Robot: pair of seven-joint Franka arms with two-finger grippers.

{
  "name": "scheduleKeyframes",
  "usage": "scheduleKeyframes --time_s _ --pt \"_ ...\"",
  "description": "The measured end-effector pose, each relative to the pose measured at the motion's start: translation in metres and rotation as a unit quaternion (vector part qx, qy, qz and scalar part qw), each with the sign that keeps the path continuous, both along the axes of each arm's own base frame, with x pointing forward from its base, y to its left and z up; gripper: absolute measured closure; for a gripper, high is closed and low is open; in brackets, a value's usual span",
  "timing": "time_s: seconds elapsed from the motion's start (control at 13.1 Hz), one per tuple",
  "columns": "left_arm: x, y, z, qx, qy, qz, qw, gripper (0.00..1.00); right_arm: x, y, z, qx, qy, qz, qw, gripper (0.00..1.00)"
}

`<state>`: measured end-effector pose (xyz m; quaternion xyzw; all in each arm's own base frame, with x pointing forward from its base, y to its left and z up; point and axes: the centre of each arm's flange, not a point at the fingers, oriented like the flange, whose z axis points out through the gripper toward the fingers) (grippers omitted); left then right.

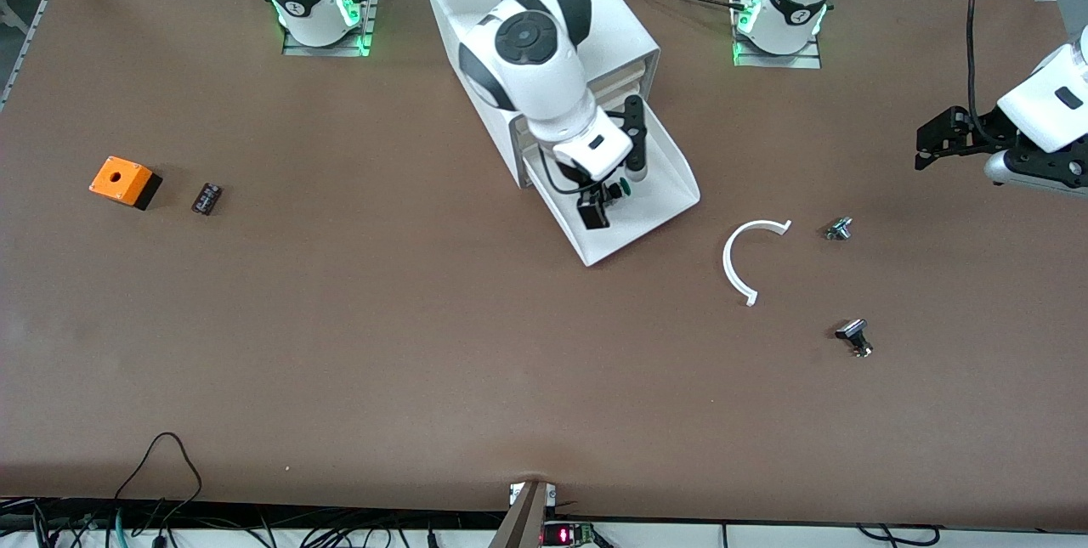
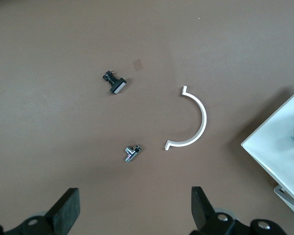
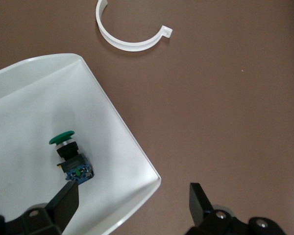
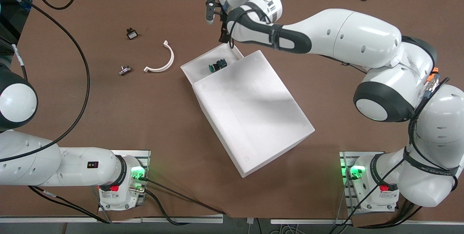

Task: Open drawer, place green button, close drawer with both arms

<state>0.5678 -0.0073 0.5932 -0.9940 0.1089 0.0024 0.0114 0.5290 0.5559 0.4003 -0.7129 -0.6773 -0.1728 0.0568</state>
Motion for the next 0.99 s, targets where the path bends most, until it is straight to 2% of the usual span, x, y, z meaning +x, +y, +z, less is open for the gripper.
scheduleKeyframes --time_s 0.15,0.31,0.38,0.46,0.61,0.84,0.99 --pt "0.000 0.000 0.000 0.000 0.000 0.000 1.000 0.00 0.024 -0.025 0.013 0.011 0.003 -0.049 0.999 0.00" --pt "0.000 0.000 0.000 0.000 0.000 0.000 1.000 0.00 0.050 -0.059 0.025 0.017 0.017 -0.125 0.992 0.00" --pt "0.000 0.000 0.000 0.000 0.000 0.000 1.000 0.00 0.062 -0.077 0.027 0.019 0.029 -0.169 0.985 0.00" --pt "0.000 -0.001 0.000 0.000 0.000 0.000 1.000 0.00 0.076 -0.096 0.027 0.026 0.043 -0.223 0.973 0.00" --pt "0.000 -0.001 0.000 0.000 0.000 -0.001 1.000 0.00 0.094 -0.125 0.020 0.041 0.078 -0.334 0.939 0.00" --pt "0.000 -0.001 0.000 0.000 0.000 -0.001 1.000 0.00 0.092 -0.134 -0.005 0.047 0.132 -0.473 0.870 0.00" --pt "0.000 -0.001 0.000 0.000 0.000 -0.001 1.000 0.00 0.090 -0.142 -0.022 0.034 0.156 -0.530 0.833 0.00"
